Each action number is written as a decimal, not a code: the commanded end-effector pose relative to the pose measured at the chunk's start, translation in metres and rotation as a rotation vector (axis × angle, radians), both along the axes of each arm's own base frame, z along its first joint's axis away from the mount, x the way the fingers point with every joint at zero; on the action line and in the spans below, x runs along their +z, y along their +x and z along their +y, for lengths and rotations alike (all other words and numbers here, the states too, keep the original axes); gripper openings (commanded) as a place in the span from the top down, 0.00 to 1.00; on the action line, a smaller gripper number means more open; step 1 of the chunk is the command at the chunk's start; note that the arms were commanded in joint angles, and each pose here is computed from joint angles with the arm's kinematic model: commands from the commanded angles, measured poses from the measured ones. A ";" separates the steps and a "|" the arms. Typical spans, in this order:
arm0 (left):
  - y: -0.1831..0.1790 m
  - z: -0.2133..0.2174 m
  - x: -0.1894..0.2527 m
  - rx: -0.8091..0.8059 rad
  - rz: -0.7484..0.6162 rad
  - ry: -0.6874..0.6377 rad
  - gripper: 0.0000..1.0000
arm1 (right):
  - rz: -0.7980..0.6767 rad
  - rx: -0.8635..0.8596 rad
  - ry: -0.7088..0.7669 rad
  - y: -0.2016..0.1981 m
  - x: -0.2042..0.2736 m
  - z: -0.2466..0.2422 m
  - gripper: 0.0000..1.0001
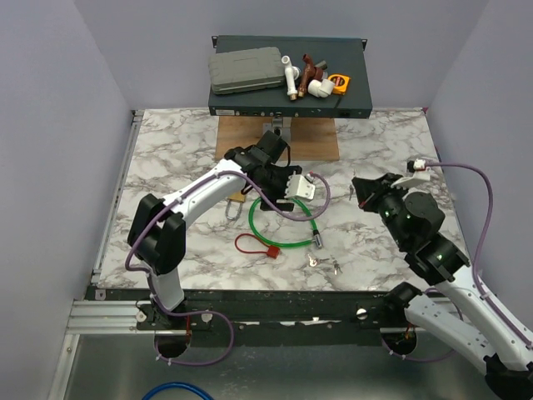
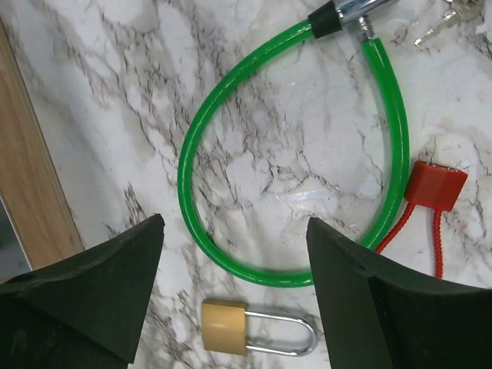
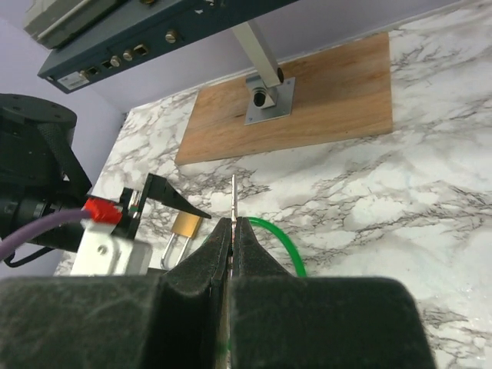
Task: Unlock with the key
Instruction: Pick up the lock from the center of the board.
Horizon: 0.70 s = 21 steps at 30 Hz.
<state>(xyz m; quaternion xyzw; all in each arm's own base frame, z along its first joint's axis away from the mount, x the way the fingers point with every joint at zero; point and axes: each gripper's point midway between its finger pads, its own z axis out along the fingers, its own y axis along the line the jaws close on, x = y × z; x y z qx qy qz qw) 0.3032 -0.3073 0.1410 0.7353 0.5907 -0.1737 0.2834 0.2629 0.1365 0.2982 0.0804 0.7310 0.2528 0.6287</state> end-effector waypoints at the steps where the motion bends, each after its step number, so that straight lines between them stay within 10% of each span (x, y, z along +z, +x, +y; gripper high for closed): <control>1: -0.020 -0.021 0.000 -0.408 -0.077 -0.076 0.24 | 0.013 -0.101 0.015 -0.008 -0.003 -0.025 0.99; 21: -0.061 -0.092 -0.067 -0.791 -0.003 0.111 0.36 | -0.029 -0.179 0.020 -0.030 0.028 -0.057 0.99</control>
